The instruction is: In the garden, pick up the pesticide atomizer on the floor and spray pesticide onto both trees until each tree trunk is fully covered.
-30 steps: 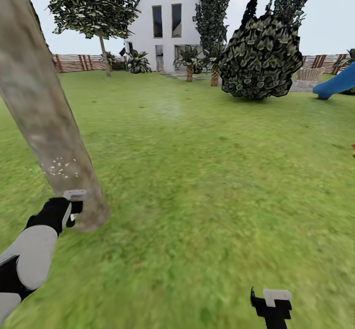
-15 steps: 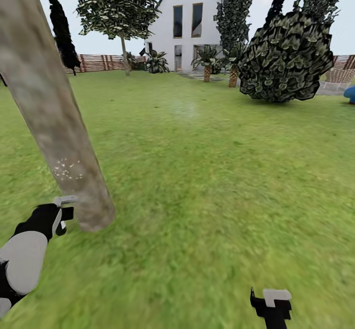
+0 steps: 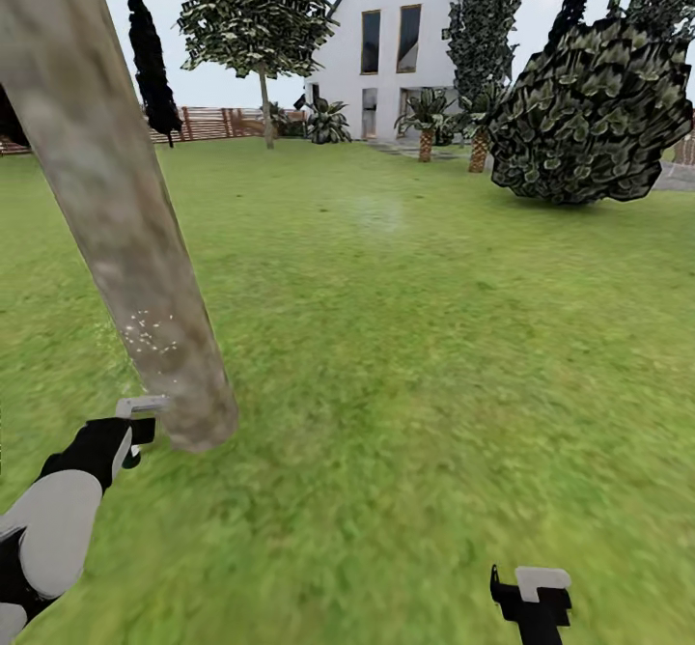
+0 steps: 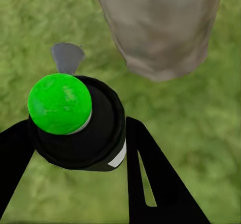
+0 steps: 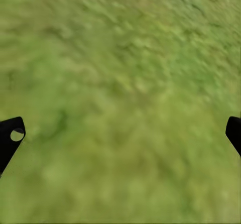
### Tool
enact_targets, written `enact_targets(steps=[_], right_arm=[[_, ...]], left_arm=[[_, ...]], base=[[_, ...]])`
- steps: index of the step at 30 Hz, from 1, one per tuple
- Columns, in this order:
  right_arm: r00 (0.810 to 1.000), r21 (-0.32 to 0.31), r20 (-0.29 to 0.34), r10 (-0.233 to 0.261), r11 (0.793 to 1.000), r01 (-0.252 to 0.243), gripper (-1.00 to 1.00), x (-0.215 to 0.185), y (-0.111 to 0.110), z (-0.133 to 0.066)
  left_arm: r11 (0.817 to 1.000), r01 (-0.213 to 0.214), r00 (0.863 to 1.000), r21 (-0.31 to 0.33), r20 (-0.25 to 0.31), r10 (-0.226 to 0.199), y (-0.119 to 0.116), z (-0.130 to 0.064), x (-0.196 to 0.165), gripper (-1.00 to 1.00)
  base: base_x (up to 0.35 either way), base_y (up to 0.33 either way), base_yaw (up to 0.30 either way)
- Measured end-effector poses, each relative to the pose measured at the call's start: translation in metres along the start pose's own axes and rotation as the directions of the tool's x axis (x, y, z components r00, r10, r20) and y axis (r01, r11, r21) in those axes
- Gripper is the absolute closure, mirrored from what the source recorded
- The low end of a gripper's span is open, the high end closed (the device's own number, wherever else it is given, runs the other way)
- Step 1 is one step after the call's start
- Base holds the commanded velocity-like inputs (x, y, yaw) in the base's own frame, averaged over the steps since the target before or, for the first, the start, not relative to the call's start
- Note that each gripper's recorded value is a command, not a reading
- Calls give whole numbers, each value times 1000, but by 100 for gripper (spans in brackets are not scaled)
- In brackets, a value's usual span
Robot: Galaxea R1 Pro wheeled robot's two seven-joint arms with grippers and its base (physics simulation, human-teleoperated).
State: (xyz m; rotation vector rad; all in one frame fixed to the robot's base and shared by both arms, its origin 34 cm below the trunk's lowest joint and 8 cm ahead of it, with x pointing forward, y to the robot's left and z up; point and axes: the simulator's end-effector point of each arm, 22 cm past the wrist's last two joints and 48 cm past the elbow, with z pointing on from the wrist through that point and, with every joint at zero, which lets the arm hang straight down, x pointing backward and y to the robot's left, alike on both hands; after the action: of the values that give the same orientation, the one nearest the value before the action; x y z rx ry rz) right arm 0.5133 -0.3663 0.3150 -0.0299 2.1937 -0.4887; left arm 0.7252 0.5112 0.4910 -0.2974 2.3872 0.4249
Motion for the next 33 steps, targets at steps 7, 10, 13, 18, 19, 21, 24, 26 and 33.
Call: enact_targets(steps=[7,10,13,18,19,21,24,26,33], right_arm=[[1000,0,0,0,1000,0,-100,0,0,0],[1000,0,0,0,1000,0,-100,0,0,0],[1000,-2,0,-1,1000,1,-100,0,1,0],[1000,-2,0,0,1000,0,-100,0,1,0],[1000,-2,0,0,1000,0,-100,0,1,0],[1000,-2,0,0,1000,0,-100,0,1,0],[1000,-1,0,1,1000,-1,-100,0,1,0],[1000,0,0,0,1000,0,-100,0,0,0],[1000,-1,0,0,1000,0,-100,0,1,0]], left_arm=[[1000,-1,1000,1,-2,1,0,0,1,100],[1000,-1,1000,2,-4,1,-1,0,3,100],[1000,-2,1000,1,-3,2,-1,0,2,100],[999,-2,1000,-34,-4,2,8,0,3,100],[999,-2,1000,-35,-8,2,7,1,5,100],[1000,-3,1000,-30,-11,3,3,2,8,100],[1000,-2,1000,-26,-10,2,-1,2,8,100],[1000,-5,1000,-27,-4,5,0,2,7,100],[998,1,1000,-70,-7,-2,9,4,28,100]], base=[[56,-252,9],[1,-274,0],[0,-274,54],[0,-274,251],[110,-252,277],[185,-212,277],[247,-176,117],[254,-172,9],[195,-206,31]])
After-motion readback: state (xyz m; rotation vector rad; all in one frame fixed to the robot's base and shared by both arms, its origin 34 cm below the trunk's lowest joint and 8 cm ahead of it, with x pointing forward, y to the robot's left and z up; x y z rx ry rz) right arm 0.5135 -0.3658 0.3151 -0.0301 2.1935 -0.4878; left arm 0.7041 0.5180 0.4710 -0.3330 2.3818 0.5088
